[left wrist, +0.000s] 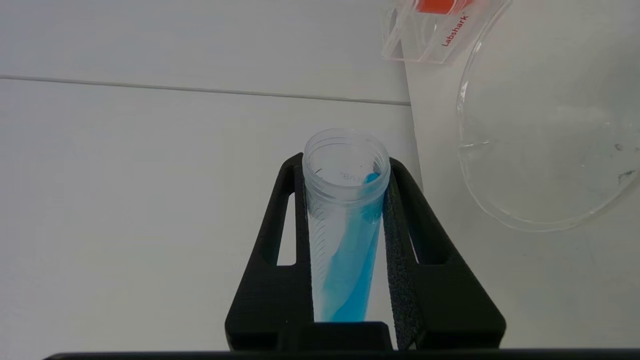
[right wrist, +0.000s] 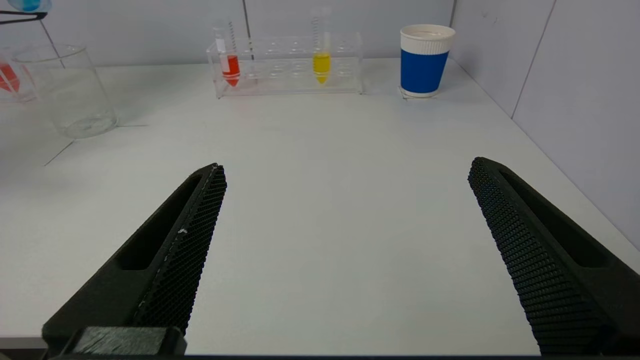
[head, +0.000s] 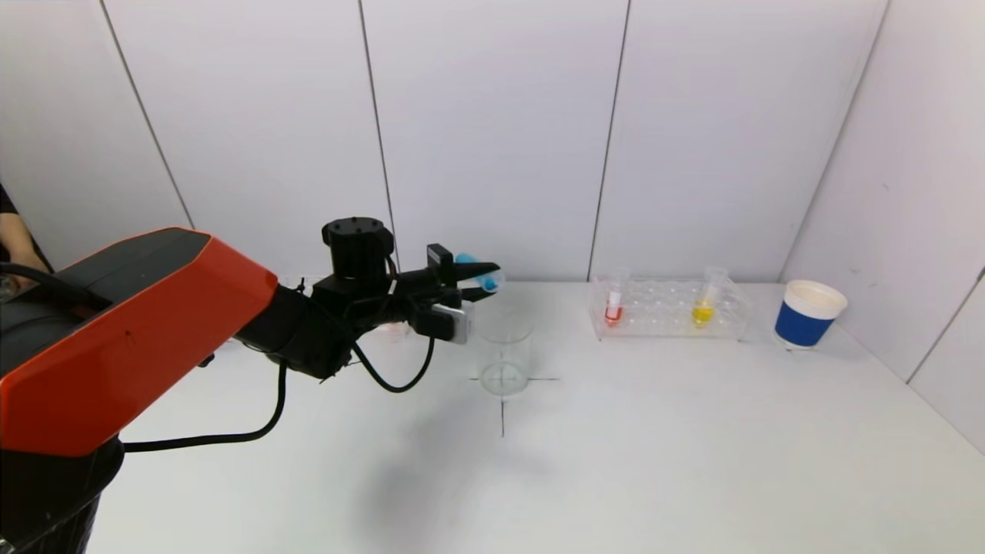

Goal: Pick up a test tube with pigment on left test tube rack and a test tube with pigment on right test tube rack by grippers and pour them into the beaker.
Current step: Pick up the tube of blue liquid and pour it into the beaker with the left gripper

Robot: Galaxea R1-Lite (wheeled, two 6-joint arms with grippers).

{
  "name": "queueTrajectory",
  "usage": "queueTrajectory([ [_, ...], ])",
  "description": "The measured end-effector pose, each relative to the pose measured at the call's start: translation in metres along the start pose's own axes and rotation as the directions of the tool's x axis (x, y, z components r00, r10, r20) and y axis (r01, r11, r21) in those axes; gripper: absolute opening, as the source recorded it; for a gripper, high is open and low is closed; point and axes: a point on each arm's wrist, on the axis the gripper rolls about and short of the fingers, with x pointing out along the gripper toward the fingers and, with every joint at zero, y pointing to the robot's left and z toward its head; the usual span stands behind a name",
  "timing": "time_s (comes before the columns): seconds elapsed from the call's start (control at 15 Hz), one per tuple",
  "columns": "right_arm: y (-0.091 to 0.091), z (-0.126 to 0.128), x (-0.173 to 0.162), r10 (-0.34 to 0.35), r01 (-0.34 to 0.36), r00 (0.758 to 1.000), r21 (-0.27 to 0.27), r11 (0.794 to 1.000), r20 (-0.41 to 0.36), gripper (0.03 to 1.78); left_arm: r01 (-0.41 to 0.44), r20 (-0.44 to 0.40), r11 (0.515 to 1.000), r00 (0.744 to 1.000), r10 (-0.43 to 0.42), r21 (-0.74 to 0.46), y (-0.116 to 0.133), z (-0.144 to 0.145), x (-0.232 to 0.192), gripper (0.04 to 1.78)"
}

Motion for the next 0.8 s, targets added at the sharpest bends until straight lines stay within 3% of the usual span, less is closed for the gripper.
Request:
queueTrajectory([
  [0.8, 0.0, 0.0, 0.0, 0.001, -0.001, 1.0, 0.0, 1.0, 0.0, 1.76, 0.002, 0.007, 0.995, 1.0, -0.002, 0.104, 0.0026, 0.0051, -0.003, 0.44],
])
